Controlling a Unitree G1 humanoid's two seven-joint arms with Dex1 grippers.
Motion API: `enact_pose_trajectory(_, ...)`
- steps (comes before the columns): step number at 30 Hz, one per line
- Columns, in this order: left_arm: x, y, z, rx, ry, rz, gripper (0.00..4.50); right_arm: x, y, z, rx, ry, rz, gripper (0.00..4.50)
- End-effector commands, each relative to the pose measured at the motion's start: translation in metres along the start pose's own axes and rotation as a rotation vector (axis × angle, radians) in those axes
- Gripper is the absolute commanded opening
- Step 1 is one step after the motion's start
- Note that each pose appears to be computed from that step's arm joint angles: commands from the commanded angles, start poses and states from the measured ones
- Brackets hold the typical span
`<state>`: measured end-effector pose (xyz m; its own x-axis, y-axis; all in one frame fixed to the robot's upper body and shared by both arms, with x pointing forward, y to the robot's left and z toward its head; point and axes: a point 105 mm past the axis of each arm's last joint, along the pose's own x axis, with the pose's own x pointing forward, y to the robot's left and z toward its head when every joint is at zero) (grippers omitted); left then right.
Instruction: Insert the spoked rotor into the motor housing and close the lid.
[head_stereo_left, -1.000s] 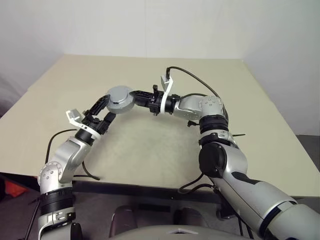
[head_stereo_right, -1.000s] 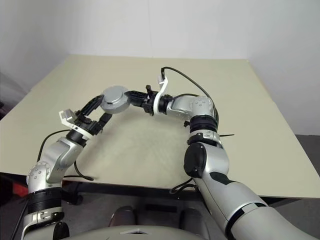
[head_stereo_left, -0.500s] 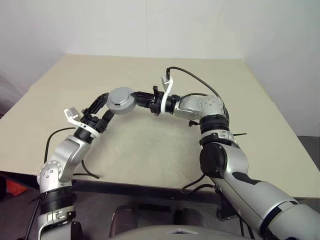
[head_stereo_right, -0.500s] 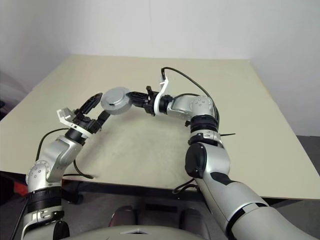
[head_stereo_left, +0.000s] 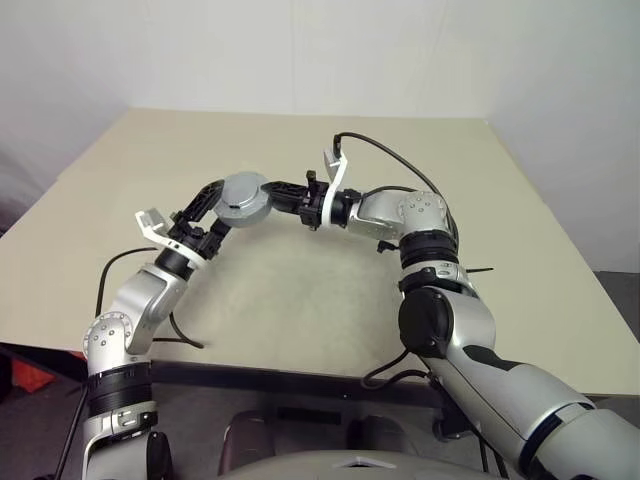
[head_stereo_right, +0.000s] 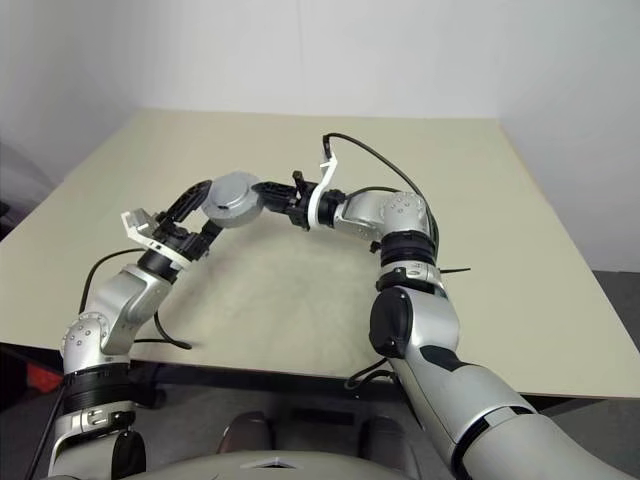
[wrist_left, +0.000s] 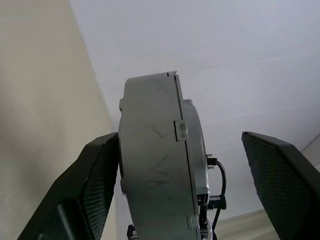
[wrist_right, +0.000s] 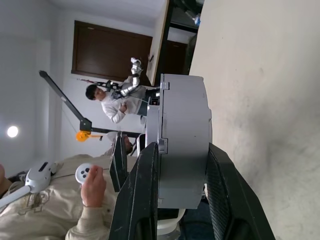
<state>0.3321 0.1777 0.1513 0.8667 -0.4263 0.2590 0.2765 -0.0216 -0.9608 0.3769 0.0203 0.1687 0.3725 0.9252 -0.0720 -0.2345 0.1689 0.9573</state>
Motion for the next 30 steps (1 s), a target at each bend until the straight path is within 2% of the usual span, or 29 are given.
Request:
enact_pose_trajectory(1,0.006,-0.014,0.001,0.022,0.005,-0.054,4.06,-0.001,0.025,0.008,-0.048,-0.031,0.092,1.10)
enact_pose_trajectory(4,0.005,-0.013,0.001,0.027,0.002,-0.049,3.46,-0.001,0.026,0.008,-0.049,-0.033,0.095,1.10)
enact_pose_trajectory(8,0.003,-0.011,0.002,0.033,-0.006,-0.038,2.22,-0.001,0.025,0.008,-0.050,-0.035,0.093,1.10)
enact_pose_trajectory(9,0.003,-0.010,0.003,0.032,-0.010,-0.033,2.11,-0.001,0.026,0.009,-0.051,-0.036,0.094,1.10)
enact_pose_trajectory(23,0.000,-0.009,0.005,0.030,-0.027,-0.023,2.11,0.000,0.021,0.011,-0.135,-0.063,0.064,1.10)
enact_pose_trajectory(24,0.000,-0.008,0.005,0.029,-0.029,-0.020,2.11,0.000,0.020,0.012,-0.142,-0.070,0.063,1.84)
enact_pose_trajectory(29,-0.003,-0.003,0.007,0.032,-0.050,0.008,2.11,0.003,0.015,0.016,-0.206,-0.108,0.009,3.36)
enact_pose_trajectory(30,-0.003,-0.001,0.008,0.040,-0.051,0.021,2.11,0.003,0.012,0.018,-0.216,-0.120,-0.010,3.36)
